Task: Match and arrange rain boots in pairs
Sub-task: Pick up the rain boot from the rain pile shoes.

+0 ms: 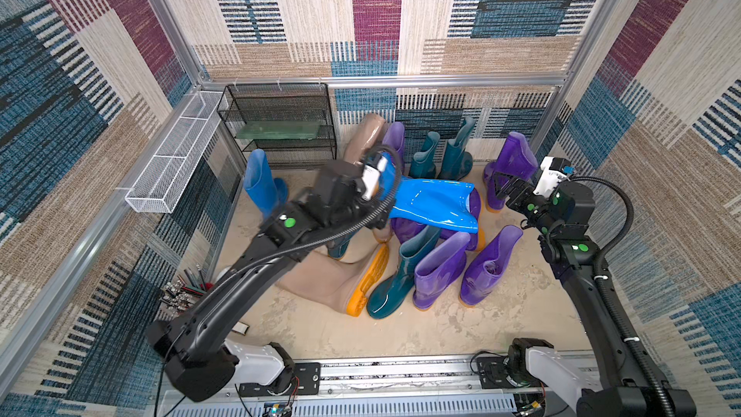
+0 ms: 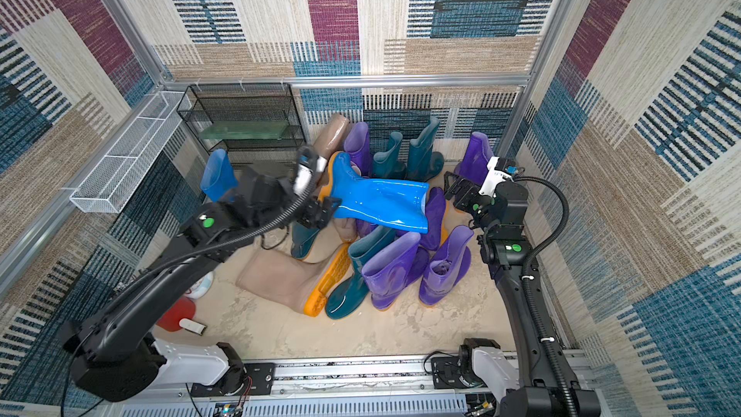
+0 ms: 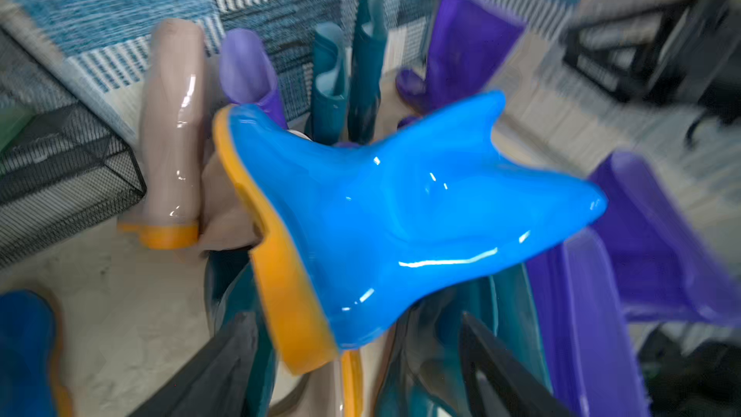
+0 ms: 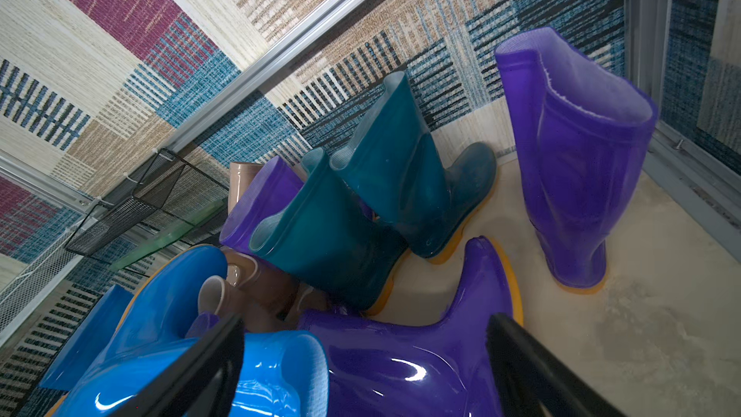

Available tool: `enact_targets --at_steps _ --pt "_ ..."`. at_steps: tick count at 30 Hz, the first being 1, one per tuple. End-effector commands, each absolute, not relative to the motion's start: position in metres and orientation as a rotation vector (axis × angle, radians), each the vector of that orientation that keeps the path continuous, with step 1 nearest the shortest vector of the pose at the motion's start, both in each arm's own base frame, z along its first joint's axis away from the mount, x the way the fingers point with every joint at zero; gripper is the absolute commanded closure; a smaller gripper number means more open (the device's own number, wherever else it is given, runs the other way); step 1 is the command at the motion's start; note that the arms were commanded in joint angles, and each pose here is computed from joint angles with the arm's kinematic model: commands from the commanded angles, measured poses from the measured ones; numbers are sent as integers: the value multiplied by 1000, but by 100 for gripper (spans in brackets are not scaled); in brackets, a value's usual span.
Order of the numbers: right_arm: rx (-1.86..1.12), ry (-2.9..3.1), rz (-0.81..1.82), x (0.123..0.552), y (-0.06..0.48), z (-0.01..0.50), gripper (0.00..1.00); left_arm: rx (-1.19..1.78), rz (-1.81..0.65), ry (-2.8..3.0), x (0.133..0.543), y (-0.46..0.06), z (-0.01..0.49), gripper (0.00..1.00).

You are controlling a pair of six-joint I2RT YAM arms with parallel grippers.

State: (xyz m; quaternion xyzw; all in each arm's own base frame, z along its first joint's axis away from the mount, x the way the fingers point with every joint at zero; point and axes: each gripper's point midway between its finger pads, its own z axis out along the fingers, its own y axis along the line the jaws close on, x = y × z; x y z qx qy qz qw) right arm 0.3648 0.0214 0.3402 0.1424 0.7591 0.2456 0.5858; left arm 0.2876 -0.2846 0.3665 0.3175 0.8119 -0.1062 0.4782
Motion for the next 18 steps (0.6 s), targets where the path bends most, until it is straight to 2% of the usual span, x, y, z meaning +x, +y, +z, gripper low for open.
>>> enact_targets --at_steps 1,3,9,14,16,18 --pt "323 1790 555 367 22 335 3 1015 309 1851 294 -278 356 19" --pt "320 1794 555 366 23 333 3 1072 389 1775 293 -299 358 20" --pt "324 1811 538 365 21 320 2 1238 423 1692 285 -348 340 19" --pt "324 1825 538 366 21 314 1 1279 451 1675 287 -357 323 17" --pt "318 1823 542 366 22 315 1 1284 405 1673 282 -359 324 17" --pt "315 1823 548 365 23 315 1 1241 458 1631 289 -357 330 16"
